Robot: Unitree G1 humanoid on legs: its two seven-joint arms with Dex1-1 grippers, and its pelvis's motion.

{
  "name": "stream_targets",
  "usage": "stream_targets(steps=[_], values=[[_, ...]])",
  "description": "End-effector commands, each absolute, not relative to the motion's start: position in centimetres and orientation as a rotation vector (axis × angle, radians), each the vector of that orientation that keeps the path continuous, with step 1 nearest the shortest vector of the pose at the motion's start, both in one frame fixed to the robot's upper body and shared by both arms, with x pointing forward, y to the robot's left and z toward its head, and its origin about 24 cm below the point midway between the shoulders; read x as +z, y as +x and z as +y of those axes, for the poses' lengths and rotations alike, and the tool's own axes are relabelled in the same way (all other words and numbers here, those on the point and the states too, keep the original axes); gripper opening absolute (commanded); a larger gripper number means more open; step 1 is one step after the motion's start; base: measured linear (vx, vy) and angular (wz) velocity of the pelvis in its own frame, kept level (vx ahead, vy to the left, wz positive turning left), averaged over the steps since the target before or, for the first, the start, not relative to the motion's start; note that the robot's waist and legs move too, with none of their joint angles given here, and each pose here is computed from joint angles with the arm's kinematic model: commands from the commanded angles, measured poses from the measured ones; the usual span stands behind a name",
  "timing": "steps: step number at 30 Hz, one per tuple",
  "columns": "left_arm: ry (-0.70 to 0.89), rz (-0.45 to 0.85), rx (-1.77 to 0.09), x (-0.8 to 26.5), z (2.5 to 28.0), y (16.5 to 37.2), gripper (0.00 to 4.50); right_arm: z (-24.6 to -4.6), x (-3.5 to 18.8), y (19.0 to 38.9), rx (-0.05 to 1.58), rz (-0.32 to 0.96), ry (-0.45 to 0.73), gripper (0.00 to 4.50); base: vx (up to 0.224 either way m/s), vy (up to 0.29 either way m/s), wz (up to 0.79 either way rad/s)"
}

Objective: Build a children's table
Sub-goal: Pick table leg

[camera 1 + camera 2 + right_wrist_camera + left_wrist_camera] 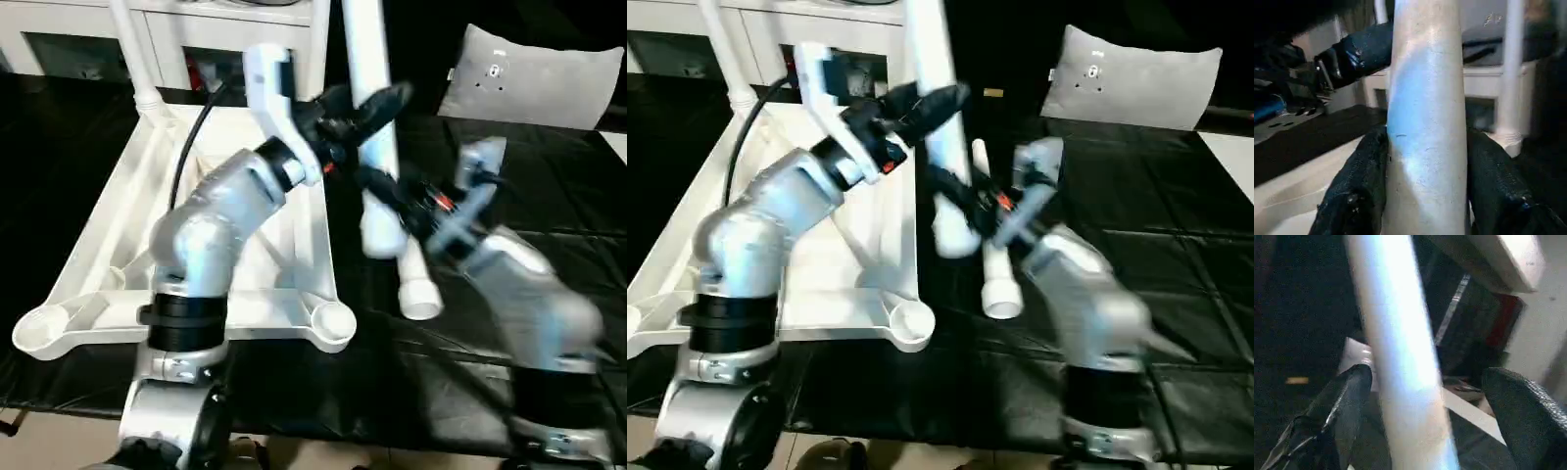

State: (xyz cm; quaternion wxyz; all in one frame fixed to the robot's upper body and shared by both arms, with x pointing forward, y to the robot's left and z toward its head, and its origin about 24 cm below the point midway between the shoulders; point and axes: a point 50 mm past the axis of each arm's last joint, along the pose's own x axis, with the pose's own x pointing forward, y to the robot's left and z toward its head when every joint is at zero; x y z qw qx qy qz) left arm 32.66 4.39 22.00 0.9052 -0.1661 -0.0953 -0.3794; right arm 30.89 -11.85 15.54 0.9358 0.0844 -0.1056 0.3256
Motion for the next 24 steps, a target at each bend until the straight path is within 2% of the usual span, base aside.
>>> stream_targets(steps=[1, 3, 5, 13, 17, 24], values=[[-0.315, -0.198, -0.743, 21.7, 3.7, 32.6, 3.71, -11.8, 16.1, 31.0, 0.615, -0.279, 0.103, 1.88, 0.0, 0.0, 0.0], [-0.317, -0.211, -0.706, 21.6, 3.5, 32.7, 3.62, -11.5, 16.1, 31.0, 0.594, -0.31, 0.044, 1.88, 0.0, 0.0, 0.0], [-0.318, -0.221, -0.694, 21.5, 3.2, 32.7, 3.34, -11.2, 15.9, 31.0, 0.591, -0.321, 0.038, 1.88, 0.0, 0.0, 0.0], [-0.185, -0.304, -0.654, 21.5, 2.9, 32.6, 2.79, -10.7, 15.6, 31.0, 0.55, -0.381, 0.005, 1.88, 0.0, 0.0, 0.0], [-0.192, -0.303, -0.669, 21.3, 2.7, 32.4, 2.42, -10.6, 15.5, 31.0, 0.552, -0.391, -0.012, 1.88, 0.0, 0.0, 0.0], [-0.229, -0.302, -0.687, 21.2, 2.4, 32.3, 2.11, -10.4, 15.4, 31.1, 0.553, -0.398, -0.023, 1.88, 0.0, 0.0, 0.0]])
